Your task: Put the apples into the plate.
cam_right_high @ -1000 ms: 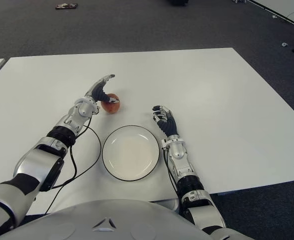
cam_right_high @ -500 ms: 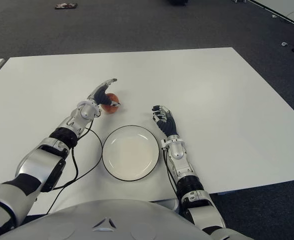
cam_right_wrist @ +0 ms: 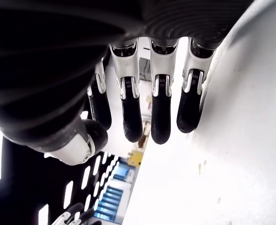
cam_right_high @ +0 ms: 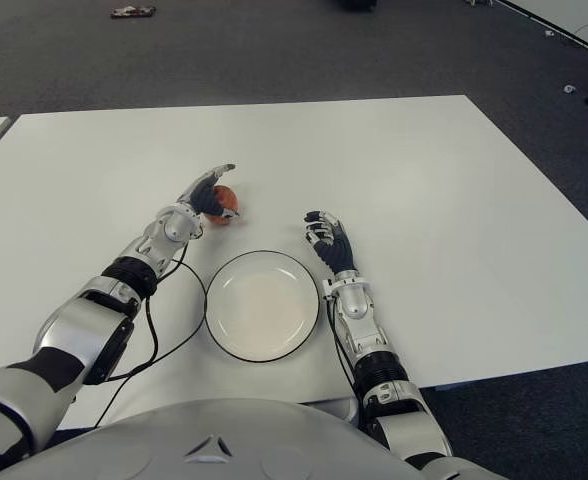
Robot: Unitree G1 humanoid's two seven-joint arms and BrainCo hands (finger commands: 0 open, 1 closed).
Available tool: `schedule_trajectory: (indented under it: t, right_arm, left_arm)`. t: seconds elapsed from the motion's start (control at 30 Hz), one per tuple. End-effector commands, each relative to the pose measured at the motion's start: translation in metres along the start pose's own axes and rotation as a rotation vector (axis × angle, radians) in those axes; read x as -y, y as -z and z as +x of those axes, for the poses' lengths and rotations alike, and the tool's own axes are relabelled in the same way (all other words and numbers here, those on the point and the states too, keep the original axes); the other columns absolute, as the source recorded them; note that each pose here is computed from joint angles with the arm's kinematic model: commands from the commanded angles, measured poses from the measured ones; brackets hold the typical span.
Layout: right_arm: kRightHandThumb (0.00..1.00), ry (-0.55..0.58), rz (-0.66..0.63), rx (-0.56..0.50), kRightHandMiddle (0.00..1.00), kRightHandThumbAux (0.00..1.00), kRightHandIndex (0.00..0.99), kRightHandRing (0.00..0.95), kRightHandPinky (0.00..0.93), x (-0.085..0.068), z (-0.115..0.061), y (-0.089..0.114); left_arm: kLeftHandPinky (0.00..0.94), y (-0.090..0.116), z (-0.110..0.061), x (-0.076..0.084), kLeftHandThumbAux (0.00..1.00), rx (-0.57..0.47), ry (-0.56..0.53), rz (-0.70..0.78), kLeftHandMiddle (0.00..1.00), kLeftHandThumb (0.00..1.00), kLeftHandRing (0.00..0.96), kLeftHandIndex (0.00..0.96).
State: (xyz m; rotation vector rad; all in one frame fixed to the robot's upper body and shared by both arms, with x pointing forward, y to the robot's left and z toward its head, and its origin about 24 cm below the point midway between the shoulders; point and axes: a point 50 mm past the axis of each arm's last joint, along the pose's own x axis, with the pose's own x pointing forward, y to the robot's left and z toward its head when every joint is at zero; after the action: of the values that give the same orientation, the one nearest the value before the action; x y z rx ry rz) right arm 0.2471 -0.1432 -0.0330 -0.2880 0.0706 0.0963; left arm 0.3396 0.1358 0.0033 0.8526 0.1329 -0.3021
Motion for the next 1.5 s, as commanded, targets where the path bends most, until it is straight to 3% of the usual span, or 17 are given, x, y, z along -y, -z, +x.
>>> schedule_trajectory:
  t: [0.03,0.23,0.57,1.5]
  right_arm:
    - [0.663,-0.037,-0.004,-0.161,0.328,0.660,0.282,0.325,0.342,-0.008,-0.022,0.030]
    - [0.669,-0.038,0.003,-0.153,0.328,0.656,0.287,0.324,0.343,-0.007,-0.022,0.029]
    - [0.678,-0.039,0.004,-0.150,0.336,0.659,0.288,0.336,0.353,-0.006,-0.023,0.029]
    - [0.679,-0.033,-0.001,-0.157,0.341,0.678,0.292,0.332,0.337,-0.002,-0.025,0.031]
  left_arm:
    - [0.000,0.006,-0.002,0.010,0.250,-0.035,0.056,0.026,0.000,0.000,0.000,0.000]
    - [0.000,0.014,-0.005,0.025,0.242,-0.082,0.111,0.070,0.000,0.000,0.000,0.000]
    - [0.000,0.022,-0.009,0.036,0.232,-0.144,0.136,0.121,0.000,0.000,0.000,0.000]
    - [0.012,0.034,-0.014,0.045,0.239,-0.236,0.126,0.234,0.000,0.000,0.000,0.000]
